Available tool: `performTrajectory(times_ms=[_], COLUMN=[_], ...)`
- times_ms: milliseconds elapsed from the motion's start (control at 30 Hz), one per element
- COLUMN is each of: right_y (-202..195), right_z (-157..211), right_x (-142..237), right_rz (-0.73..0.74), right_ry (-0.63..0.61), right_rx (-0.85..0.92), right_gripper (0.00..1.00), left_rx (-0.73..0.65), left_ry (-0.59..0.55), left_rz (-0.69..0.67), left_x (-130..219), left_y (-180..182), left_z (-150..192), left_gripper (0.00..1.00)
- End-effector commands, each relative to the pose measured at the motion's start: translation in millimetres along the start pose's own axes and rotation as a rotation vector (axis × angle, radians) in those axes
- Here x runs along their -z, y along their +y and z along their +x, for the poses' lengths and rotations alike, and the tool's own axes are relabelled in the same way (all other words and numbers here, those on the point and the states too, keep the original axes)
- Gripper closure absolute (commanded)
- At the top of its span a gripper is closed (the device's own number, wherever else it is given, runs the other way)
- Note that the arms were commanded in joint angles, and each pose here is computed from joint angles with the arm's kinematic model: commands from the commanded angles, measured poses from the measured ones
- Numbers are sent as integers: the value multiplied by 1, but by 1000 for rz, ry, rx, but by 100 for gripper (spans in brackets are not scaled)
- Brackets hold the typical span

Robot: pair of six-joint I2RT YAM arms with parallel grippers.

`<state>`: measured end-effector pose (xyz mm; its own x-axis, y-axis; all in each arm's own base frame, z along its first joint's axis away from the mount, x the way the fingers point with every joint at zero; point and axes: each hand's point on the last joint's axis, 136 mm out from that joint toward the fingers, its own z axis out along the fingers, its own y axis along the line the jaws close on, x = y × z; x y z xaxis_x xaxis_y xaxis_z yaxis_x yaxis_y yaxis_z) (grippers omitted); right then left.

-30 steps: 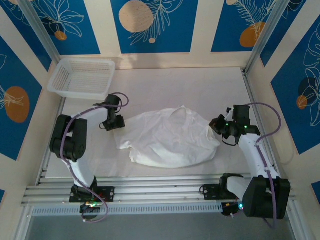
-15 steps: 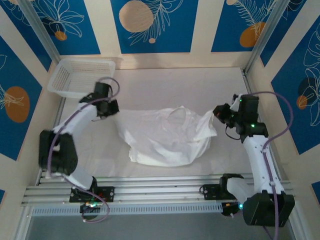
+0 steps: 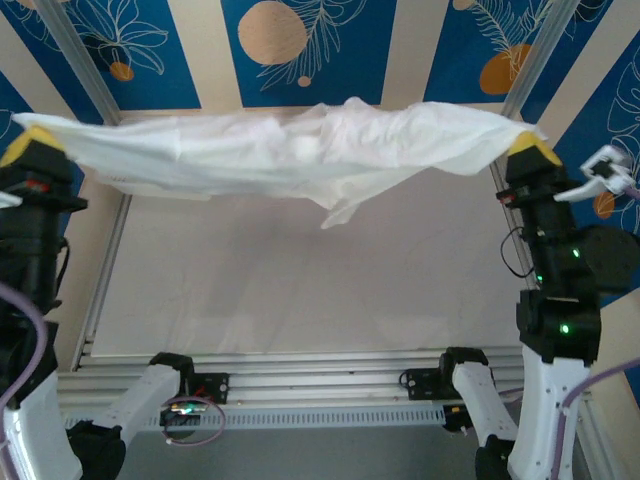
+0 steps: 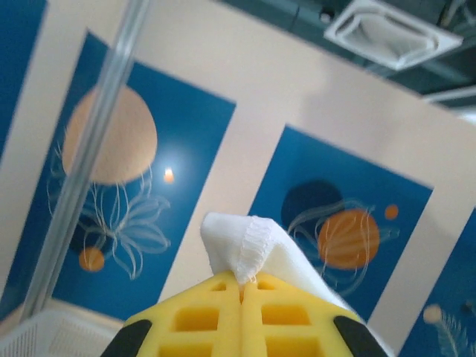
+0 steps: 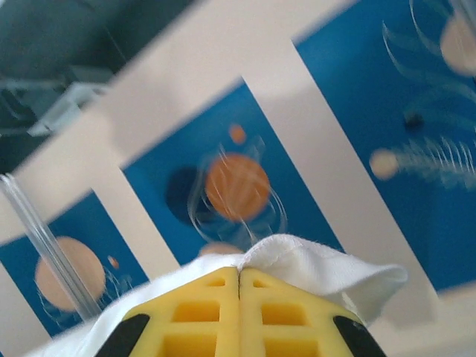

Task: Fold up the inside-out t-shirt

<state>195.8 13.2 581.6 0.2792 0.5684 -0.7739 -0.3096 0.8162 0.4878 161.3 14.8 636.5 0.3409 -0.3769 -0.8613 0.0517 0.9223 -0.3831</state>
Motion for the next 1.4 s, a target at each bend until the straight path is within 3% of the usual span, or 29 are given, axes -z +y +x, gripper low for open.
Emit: performTrajectory(times_ms=[0,200,300,433,533,767,800,833,867,900,933,1033,1133,1300,1367], right_y=[33,48,33,-9,-53,-181,-191,-202,-210,-212,-213,-213,-207,-183,-179], right_z=[-61,-90,-80,-40,5,143,156,172,186,195,207,224,231,236,242], right_x=[18,16,-10,-60,-99,-166,-175,-184,-191,-195,-196,-185,-164,-116,-89], right_rz=[-54,-45,4,91,163,308,308,307,310,308,300,298,287,308,365], right_ry=[-220,-271,-203,-54,65,318,351,411,482,547,626,759,833,939,946], right_rx=[78,151,135,92,74,51,48,40,28,20,21,41,47,-65,-167], right_gripper=[100,100,100,100,100,99,92,78,54,41,35,29,20,19,19], left_rx=[-76,-80,-83,-89,-115,-93,-87,-94,-111,-122,-134,-116,-62,-128,-226], left_ry=[7,-27,13,98,201,485,519,549,586,607,622,622,616,601,575], left_rz=[-76,-81,-94,-103,-156,-218,-200,-166,-151,-141,-121,-63,60,414,569], left_x=[-6,-10,-31,-77,-123,-221,-234,-247,-258,-265,-270,-266,-244,-162,-115], left_y=[11,9,9,8,20,61,63,60,61,62,60,49,20,-59,-92], left_z=[-2,-11,5,45,103,315,340,362,384,397,405,400,377,346,344], left_gripper=[100,100,100,100,100,100,100,90,80,72,64,50,43,39,29])
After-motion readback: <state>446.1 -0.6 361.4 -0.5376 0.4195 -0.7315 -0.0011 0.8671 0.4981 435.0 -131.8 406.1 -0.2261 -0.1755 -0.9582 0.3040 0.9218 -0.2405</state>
